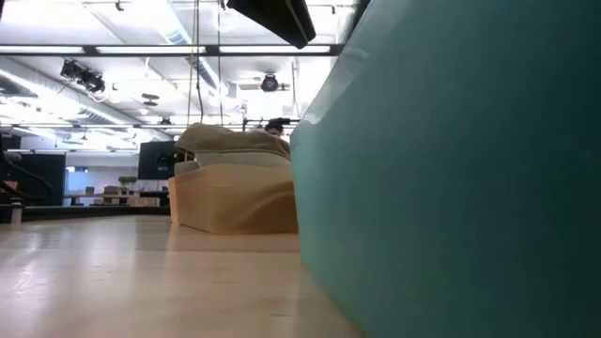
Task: Pick & Place hat
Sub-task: Put the blue cap into the green bin
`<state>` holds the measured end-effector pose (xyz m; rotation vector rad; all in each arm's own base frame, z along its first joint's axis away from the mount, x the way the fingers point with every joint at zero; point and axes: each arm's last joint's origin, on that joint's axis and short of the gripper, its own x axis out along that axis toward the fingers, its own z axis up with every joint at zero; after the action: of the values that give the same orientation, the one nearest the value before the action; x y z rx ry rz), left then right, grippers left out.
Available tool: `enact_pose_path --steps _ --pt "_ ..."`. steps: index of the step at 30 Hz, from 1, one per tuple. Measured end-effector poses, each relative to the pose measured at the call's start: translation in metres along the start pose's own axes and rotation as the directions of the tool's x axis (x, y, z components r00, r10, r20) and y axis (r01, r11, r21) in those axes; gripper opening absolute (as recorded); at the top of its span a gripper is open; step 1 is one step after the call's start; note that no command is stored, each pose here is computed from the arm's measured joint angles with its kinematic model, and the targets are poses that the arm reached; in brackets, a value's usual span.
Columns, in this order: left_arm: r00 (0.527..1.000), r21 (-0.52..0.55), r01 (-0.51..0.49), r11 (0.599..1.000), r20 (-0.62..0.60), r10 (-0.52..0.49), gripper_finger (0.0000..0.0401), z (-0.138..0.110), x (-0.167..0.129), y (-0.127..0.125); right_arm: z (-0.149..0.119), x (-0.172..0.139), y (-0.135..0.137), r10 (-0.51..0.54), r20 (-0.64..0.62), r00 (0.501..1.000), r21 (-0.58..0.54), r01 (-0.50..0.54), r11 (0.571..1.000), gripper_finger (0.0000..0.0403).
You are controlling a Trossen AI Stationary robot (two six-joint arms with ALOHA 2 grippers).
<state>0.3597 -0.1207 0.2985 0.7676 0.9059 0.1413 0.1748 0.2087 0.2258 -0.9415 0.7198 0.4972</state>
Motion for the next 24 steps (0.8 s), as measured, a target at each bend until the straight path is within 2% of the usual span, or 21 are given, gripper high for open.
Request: enact_pose_path --steps 4,9,17,24 --pt "1.0 -0.002 0.0 1.0 0.0 0.0 0.0165 0.0 0.0 0.0 -0.001 0.001 -0.005 0.033 -0.009 0.999 0.106 -0.032 0.994 0.0062" --pt "1.0 -0.001 -0.001 1.0 -0.003 0.001 0.0165 0.0 0.001 0.001 0.007 -0.003 -0.011 0.041 0.023 0.999 0.154 -0.044 0.987 0.0094" --pt "1.0 -0.004 -0.003 1.0 -0.006 0.003 0.0165 -0.001 0.002 0.002 0.011 -0.019 -0.019 0.062 -0.054 0.997 0.114 -0.056 0.992 0.0138" --pt "1.0 -0.004 -0.003 1.0 -0.007 0.003 0.0165 -0.001 0.002 0.002 0.027 -0.052 -0.031 0.105 -0.053 0.993 0.052 -0.102 0.993 0.0147"
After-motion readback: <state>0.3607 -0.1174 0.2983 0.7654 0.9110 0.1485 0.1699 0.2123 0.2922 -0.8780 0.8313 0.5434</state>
